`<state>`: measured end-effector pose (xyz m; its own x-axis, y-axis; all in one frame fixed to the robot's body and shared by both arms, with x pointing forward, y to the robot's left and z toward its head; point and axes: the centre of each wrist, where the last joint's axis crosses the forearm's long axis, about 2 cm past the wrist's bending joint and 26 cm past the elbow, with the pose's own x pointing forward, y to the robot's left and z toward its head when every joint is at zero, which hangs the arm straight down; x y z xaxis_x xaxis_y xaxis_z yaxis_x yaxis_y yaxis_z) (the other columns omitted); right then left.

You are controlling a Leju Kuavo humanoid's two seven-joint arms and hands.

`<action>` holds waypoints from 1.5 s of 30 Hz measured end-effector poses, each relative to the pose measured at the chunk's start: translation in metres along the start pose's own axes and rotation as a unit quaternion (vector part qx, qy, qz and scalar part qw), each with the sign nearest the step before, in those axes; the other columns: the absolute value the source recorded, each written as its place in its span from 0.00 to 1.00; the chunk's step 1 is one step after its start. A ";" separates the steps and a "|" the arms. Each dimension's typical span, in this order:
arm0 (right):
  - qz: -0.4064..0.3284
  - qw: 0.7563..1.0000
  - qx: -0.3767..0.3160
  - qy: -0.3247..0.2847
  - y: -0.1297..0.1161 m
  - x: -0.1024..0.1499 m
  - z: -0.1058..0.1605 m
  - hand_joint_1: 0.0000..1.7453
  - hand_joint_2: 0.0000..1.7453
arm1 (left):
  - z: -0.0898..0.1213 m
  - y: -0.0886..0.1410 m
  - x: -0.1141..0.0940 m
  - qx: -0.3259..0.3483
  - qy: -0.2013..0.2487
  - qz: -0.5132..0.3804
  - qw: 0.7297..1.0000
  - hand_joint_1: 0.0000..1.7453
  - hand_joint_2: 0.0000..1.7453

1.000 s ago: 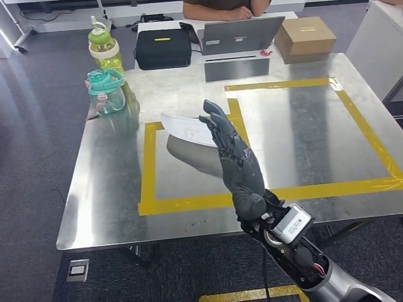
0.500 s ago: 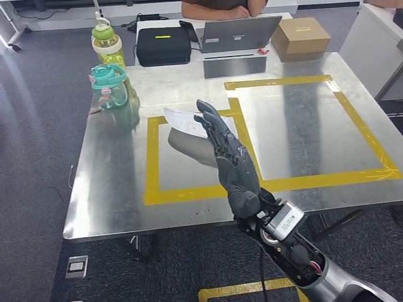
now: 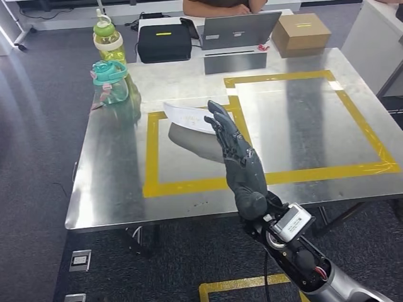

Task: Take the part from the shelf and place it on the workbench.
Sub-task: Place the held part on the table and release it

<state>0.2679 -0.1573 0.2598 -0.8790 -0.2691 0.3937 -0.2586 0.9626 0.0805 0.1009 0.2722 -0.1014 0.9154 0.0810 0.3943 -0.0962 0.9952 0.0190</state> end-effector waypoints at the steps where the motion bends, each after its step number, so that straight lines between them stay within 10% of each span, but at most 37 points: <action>1: 0.000 1.000 0.000 0.000 0.000 0.000 0.000 0.00 0.00 | 0.000 0.000 0.000 0.000 0.000 0.000 1.000 0.00 0.00; 45: 0.030 0.999 -0.028 0.000 -0.012 0.005 0.006 0.00 0.00 | 0.001 0.007 -0.010 0.009 0.011 0.003 1.000 0.00 0.00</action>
<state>0.2641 -0.1702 0.2557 -0.8921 -0.2109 0.3996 -0.1828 0.9772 0.1077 0.0905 0.2783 -0.1038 0.9232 0.0875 0.3741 -0.1075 0.9937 0.0328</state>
